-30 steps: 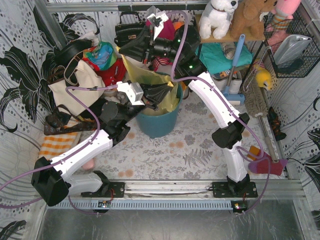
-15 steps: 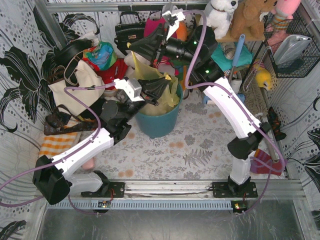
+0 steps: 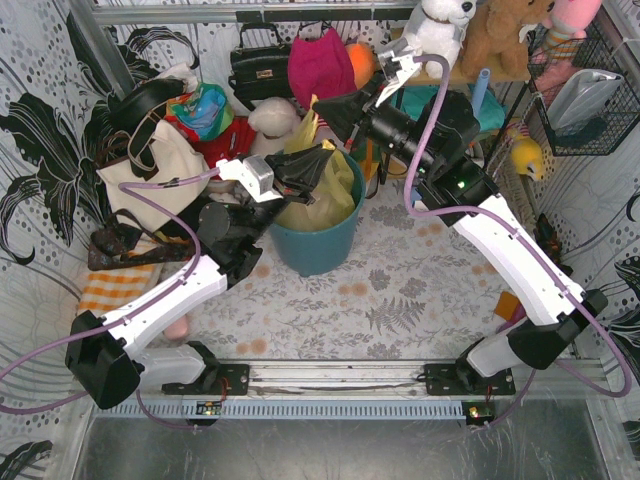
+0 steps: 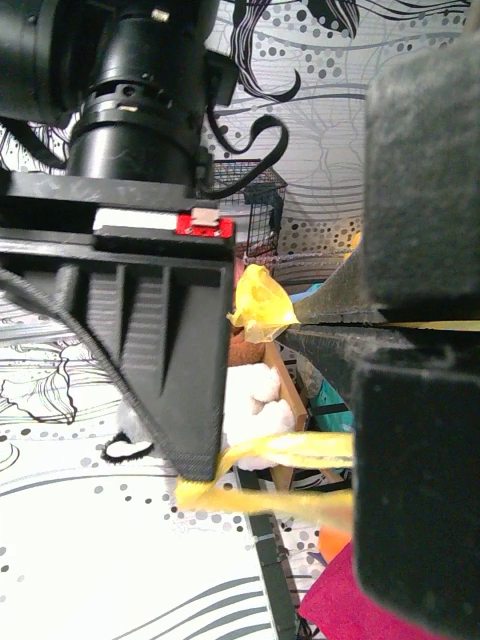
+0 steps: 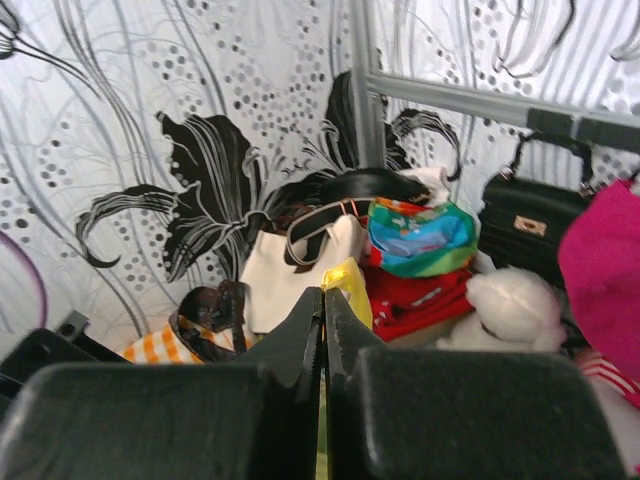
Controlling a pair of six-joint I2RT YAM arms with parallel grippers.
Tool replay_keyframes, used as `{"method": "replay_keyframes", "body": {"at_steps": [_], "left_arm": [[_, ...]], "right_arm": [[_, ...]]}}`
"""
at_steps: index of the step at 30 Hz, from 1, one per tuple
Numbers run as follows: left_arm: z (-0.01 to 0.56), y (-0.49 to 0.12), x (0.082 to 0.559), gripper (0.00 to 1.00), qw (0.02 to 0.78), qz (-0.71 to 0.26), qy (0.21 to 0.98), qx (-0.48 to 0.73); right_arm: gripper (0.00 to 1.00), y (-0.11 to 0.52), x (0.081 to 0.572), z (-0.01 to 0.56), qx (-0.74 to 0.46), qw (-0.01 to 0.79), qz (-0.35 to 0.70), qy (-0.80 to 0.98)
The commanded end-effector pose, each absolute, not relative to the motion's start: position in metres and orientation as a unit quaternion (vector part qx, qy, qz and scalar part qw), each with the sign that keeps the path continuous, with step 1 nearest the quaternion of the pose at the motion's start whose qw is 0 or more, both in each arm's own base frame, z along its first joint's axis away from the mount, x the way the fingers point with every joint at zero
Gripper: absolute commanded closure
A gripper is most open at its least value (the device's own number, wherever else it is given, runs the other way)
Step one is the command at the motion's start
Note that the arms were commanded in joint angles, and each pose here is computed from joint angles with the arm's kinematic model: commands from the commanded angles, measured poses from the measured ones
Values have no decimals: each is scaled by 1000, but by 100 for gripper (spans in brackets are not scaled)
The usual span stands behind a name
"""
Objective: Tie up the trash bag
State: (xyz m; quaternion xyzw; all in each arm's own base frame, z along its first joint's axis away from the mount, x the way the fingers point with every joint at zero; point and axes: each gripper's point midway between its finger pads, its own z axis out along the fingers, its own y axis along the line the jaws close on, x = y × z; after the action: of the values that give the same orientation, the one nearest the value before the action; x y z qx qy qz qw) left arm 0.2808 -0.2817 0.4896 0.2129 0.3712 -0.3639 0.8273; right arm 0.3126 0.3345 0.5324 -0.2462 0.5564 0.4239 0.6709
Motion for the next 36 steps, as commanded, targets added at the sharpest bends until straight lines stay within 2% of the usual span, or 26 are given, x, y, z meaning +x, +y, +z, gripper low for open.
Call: {"method": "replay_keyframes", "body": {"at_steps": [1, 16, 25, 36], "left_arm": [[515, -264, 277, 100, 855, -349, 337, 181], [515, -245, 285, 100, 869, -329, 344, 135], [511, -243, 291, 100, 869, -322, 353, 128], [508, -248, 295, 100, 864, -323, 361, 135]], "right_arm": [[100, 314, 316, 531, -199, 697, 399, 562], [100, 291, 284, 496, -183, 676, 419, 578], [100, 316, 238, 472, -263, 588, 512, 568], [100, 343, 227, 444, -245, 527, 571, 581]]}}
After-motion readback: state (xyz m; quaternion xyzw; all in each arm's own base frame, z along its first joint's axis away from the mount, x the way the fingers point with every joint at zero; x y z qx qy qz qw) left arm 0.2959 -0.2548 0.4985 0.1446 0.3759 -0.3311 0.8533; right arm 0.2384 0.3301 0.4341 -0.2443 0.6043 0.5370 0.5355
